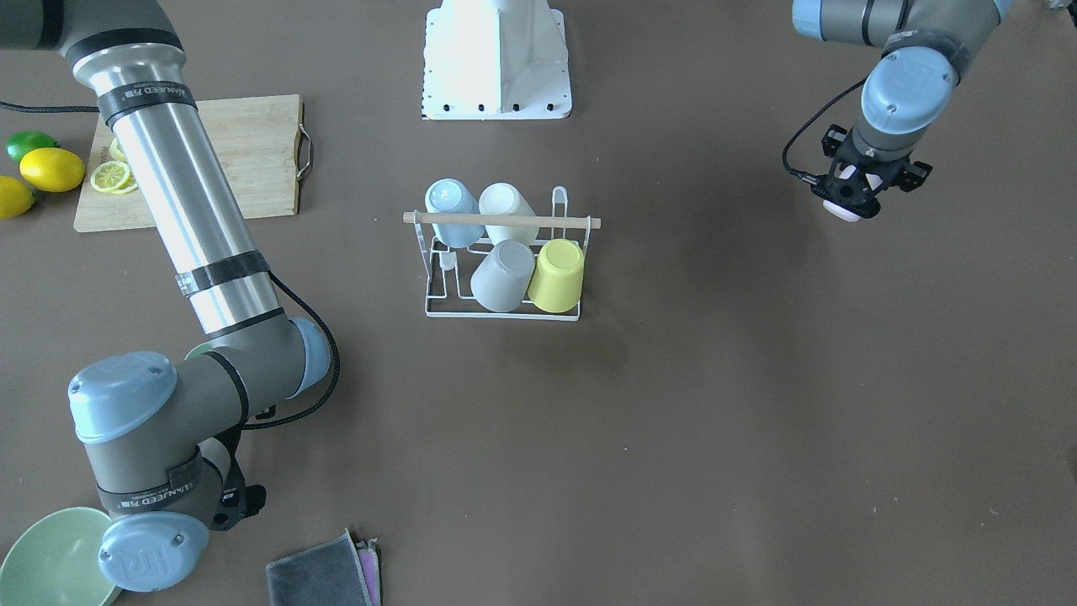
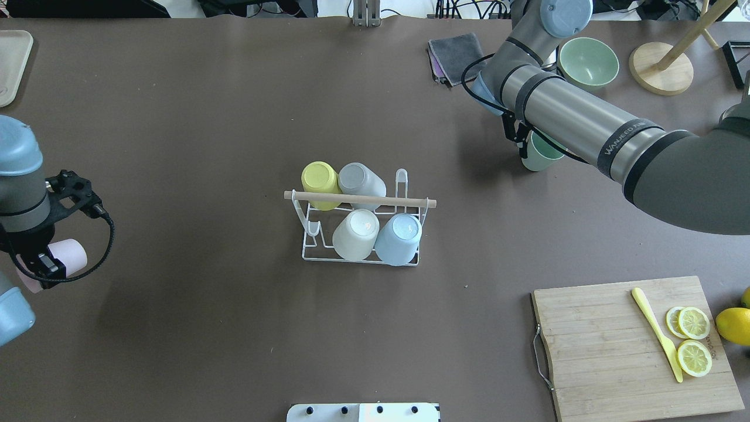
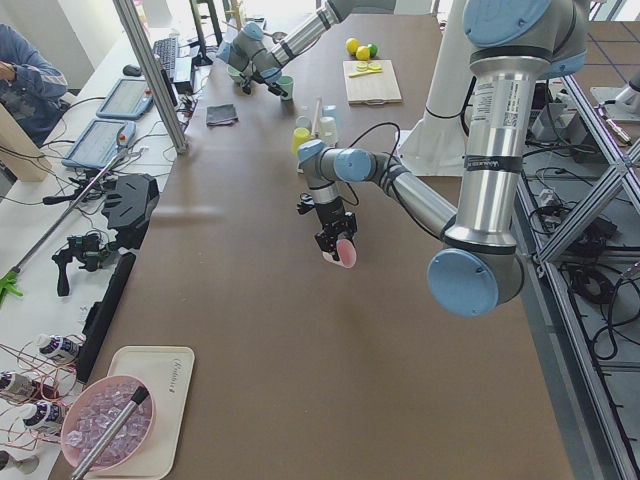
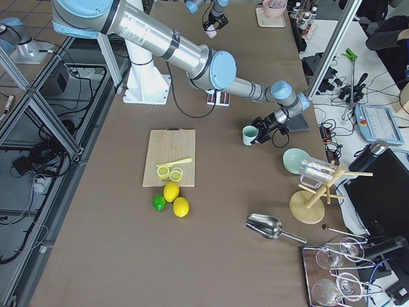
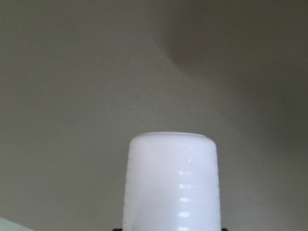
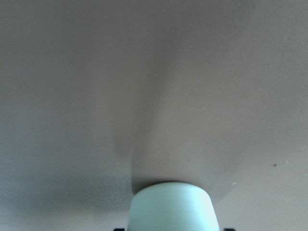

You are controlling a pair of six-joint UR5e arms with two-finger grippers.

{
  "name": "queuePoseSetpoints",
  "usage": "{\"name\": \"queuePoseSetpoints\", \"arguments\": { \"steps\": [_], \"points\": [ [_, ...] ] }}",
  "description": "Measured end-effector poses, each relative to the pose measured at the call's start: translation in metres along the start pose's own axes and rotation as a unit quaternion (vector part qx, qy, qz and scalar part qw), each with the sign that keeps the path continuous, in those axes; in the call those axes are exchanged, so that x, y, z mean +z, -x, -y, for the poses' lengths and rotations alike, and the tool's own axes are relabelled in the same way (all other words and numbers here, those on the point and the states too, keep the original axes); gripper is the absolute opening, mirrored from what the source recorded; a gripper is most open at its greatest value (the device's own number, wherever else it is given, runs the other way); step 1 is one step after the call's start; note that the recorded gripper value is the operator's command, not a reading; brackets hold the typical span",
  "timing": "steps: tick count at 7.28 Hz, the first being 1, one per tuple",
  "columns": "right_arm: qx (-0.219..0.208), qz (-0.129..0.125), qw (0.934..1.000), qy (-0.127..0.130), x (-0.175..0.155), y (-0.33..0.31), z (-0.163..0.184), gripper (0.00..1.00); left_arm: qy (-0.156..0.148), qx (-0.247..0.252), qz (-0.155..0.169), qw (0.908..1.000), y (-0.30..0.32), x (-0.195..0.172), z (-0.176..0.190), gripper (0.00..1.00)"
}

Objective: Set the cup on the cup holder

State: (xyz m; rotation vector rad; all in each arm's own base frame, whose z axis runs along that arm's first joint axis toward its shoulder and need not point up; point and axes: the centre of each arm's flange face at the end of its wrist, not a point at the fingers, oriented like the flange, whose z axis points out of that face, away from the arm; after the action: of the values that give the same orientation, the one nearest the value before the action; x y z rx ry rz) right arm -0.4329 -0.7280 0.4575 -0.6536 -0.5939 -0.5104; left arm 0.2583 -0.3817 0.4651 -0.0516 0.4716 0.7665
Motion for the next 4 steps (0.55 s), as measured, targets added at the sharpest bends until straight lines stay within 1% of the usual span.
{"name": "queuePoseSetpoints", "arguments": {
  "steps": [1, 2, 3, 4],
  "points": [
    [0.001, -0.002, 1.0000, 0.000, -0.008, 0.005, -0.003, 0.00, -0.067, -0.013, -0.005, 0.9977, -0.005, -0.014, -0.025, 0.56],
    [0.002, 0.000, 1.0000, -0.001, -0.028, 0.011, -0.009, 0.00, -0.130, -0.027, -0.017, 0.9910, -0.012, -0.030, -0.047, 0.56],
    [-0.004, 0.003, 1.0000, -0.005, -0.053, 0.018, -0.018, 0.00, -0.193, -0.042, -0.032, 0.9797, -0.018, -0.044, -0.061, 0.55],
    [-0.015, 0.005, 0.9998, -0.016, -0.079, 0.029, -0.027, 0.00, -0.257, -0.056, -0.046, 0.9637, -0.022, -0.055, -0.070, 0.54]
  ]
}}
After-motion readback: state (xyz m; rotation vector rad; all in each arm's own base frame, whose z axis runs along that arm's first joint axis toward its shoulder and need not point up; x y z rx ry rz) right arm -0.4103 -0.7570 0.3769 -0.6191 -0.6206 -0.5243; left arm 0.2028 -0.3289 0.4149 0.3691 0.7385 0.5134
